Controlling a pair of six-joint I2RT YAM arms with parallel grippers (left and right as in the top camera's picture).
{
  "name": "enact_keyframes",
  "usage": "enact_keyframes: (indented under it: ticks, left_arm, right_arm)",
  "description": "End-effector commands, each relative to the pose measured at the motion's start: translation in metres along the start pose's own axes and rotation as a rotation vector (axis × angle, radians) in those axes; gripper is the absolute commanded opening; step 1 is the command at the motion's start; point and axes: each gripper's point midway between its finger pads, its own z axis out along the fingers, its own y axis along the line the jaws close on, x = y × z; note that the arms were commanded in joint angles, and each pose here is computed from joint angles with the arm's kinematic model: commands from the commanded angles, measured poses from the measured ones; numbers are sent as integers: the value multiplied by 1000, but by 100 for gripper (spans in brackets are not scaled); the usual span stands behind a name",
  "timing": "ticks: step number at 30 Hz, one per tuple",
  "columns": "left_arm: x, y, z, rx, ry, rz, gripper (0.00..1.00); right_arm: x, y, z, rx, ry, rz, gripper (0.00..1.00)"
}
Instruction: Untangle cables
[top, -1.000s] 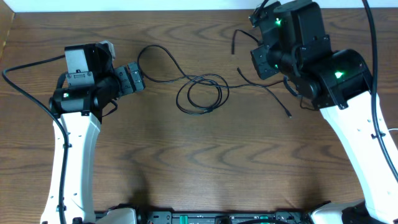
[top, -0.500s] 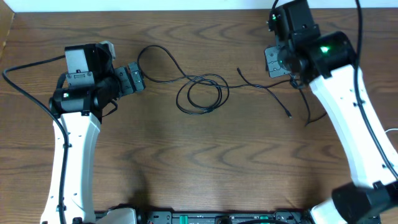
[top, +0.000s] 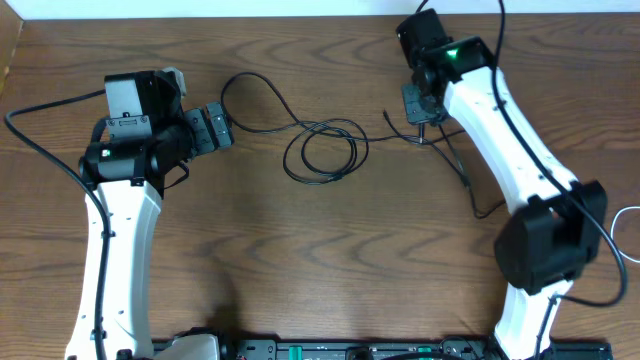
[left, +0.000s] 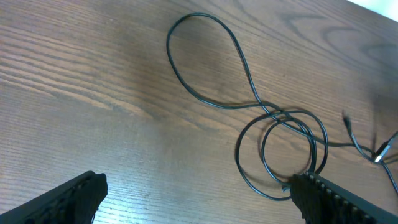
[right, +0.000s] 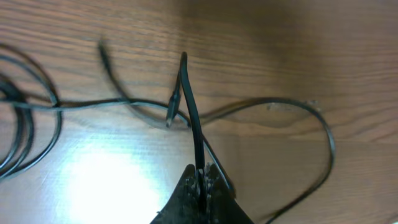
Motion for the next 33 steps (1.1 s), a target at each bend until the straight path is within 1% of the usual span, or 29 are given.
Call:
enact_keyframes:
  ticks: [1, 8, 13, 22, 29, 33]
  left_arm:
    - [1, -2, -6, 11, -9, 25, 99]
    - [1, -2, -6, 11, -9, 25, 99]
    - [1, -2, -6, 12, -8, 24, 99]
    - [3, -1, -6, 10, -1, 23, 99]
    - [3, -1, -6, 9, 2, 22, 99]
    - [3, -1, -6, 9, 2, 22, 100]
  right_arm:
    - [-1, -7, 15, 26, 20, 56, 1]
    - [9, -13, 39, 20, 92, 73, 1]
    - [16, -19, 52, 22, 130, 134, 1]
    - [29, -8, 86, 17, 194, 175, 1]
    - [48, -1, 121, 54, 278, 250, 1]
    - [56, 1, 131, 71, 310, 288, 1]
